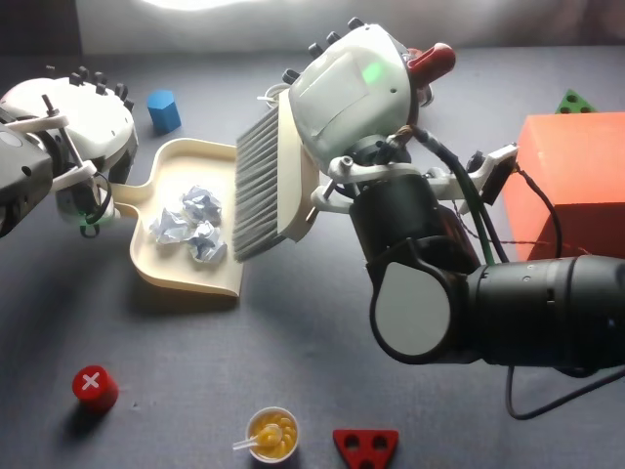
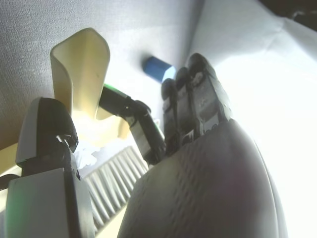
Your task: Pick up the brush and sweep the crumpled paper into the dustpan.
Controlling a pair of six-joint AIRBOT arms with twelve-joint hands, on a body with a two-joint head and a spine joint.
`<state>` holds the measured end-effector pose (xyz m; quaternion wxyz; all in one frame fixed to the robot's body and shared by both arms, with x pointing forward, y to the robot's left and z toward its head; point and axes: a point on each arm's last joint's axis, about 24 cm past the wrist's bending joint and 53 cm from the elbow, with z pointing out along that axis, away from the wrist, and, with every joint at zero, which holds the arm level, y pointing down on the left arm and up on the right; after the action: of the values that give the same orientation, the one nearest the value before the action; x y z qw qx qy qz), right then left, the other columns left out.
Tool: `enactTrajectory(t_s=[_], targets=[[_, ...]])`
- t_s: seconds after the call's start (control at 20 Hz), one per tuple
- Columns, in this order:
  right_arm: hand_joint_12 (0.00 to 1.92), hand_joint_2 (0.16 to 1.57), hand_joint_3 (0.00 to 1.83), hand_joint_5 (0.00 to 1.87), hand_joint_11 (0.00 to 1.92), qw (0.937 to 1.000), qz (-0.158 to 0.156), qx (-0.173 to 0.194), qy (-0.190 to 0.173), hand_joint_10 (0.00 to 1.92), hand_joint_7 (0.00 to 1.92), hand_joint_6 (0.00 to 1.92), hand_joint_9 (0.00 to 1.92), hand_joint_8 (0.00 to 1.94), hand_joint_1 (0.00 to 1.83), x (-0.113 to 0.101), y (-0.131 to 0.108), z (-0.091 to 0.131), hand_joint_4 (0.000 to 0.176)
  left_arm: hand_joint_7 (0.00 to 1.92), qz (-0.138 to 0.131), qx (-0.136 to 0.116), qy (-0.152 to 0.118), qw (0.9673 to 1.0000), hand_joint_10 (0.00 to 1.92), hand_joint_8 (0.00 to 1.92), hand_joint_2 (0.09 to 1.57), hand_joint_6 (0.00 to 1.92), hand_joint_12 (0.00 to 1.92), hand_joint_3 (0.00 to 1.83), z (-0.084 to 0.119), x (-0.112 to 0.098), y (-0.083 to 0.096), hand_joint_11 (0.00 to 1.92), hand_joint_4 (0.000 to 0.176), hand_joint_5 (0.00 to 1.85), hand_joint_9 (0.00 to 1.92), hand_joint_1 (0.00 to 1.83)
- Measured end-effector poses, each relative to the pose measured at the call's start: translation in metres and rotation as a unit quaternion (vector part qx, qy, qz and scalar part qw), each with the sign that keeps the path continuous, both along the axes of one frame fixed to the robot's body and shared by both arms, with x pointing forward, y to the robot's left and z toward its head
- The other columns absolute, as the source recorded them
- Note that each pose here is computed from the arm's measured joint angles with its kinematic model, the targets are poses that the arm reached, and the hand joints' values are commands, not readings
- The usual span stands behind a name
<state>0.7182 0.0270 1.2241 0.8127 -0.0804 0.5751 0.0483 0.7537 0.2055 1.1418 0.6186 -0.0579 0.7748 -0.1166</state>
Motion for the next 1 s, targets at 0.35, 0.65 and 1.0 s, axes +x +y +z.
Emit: enactTrajectory(t_s=[0.35, 0.65, 1.0], targets=[[1.92, 1.19, 0.00, 0.95, 1.56, 0.9958, 0.057, 0.060, 0.038, 1.92, 1.24, 1.92, 1.45, 1.94, 1.55, -0.017, -0.027, 0.010, 0.167, 0.25, 0.002, -0.001, -0.001, 1.0000, 0.00, 0.00, 1.16, 1.12, 0.01, 0.00, 0.000, 0.000, 0.001, 0.14, 0.052, 0.89, 0.16, 1.03], [1.92, 1.19, 0.00, 0.94, 1.55, 0.9937, 0.069, 0.065, 0.060, 1.92, 1.24, 1.92, 1.45, 1.94, 1.56, -0.020, -0.046, 0.021, 0.163, 0.25, 0.003, -0.001, -0.001, 1.0000, 0.01, 0.00, 1.16, 1.11, 0.02, 0.00, 0.000, 0.000, 0.001, 0.15, 0.062, 0.90, 0.16, 1.03], [1.92, 1.19, 0.00, 0.94, 1.56, 0.9881, 0.079, 0.076, 0.108, 1.92, 1.24, 1.92, 1.45, 1.94, 1.56, -0.027, -0.065, 0.012, 0.148, 0.24, 0.003, -0.001, -0.001, 1.0000, 0.00, 0.00, 1.14, 1.05, 0.03, 0.00, 0.000, 0.000, 0.001, 0.19, 0.130, 0.93, 0.19, 1.02]])
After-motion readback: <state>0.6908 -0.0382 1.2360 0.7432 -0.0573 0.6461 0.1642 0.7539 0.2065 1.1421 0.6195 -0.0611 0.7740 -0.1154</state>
